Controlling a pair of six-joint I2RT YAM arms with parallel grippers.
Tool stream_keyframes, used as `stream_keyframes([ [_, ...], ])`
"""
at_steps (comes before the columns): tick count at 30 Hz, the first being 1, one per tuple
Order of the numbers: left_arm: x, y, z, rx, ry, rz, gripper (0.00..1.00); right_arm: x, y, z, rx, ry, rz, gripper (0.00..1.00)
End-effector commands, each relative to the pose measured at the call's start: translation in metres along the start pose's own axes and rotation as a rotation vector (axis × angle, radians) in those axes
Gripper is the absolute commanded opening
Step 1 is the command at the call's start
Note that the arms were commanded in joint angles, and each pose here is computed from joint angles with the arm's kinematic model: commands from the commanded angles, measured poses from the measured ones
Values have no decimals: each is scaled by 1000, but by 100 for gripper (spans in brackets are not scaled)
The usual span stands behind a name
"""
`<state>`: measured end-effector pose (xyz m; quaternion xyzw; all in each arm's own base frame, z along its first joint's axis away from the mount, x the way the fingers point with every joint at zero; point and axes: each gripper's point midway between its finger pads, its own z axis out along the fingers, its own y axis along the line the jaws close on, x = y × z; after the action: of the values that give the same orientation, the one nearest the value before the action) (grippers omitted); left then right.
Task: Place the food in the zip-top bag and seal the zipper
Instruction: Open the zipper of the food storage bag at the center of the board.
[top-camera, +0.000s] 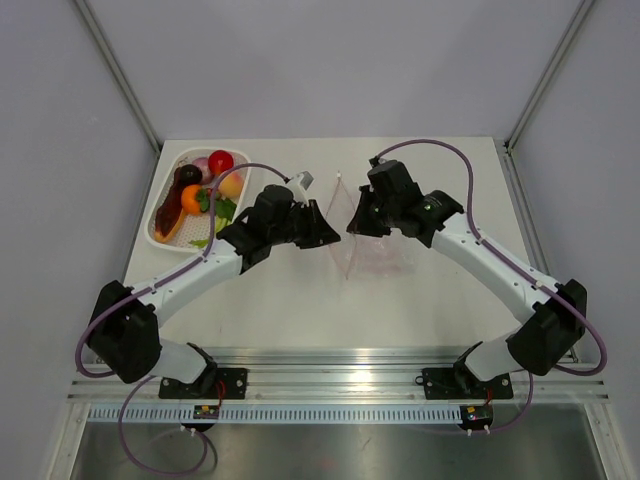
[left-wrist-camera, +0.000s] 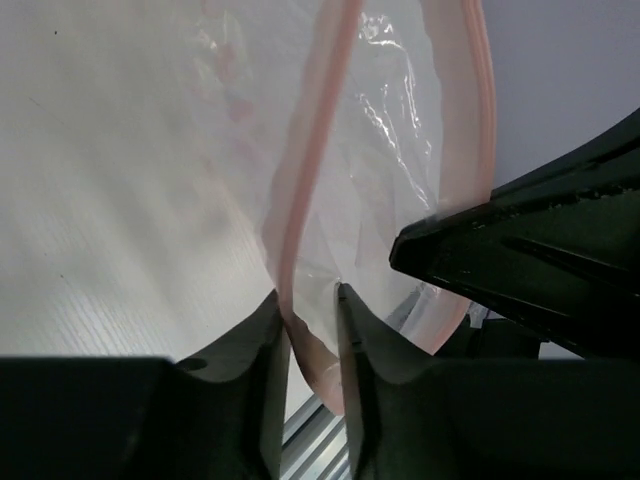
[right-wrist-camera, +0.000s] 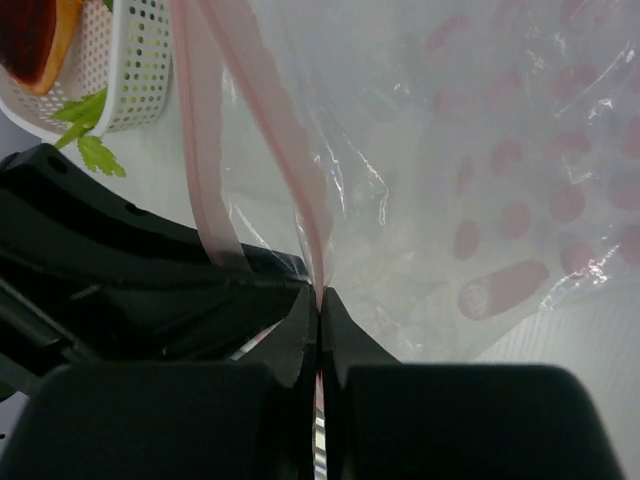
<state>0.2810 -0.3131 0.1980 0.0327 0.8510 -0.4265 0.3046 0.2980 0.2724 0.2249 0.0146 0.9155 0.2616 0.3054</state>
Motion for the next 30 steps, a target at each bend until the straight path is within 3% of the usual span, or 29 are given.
stream_keyframes([
  [1,-31,-24,-4,31,-73,73,8,-12,3,-26,28,-37,6,0],
  [3,-43,-35,-11,29,-87,121,0,-21,-10,-36,103,-71,-39,0],
  [7,-46,-34,-28,-46,-31,186,0,-51,-37,-74,311,-150,-142,0],
  [10,-48,-28,-39,-109,5,233,0,-64,-44,-100,382,-183,-175,0],
  [13,-42,-17,-40,-147,44,256,0,-66,-37,-110,347,-202,-162,0],
  [16,-32,-8,-29,-151,90,249,0,-57,-29,-99,274,-187,-139,0],
  [27,-1,17,-9,-121,218,243,0,-7,-50,-34,282,-30,-103,3],
  [30,0,12,-12,-94,220,249,0,-3,-53,-24,284,-18,-92,21],
])
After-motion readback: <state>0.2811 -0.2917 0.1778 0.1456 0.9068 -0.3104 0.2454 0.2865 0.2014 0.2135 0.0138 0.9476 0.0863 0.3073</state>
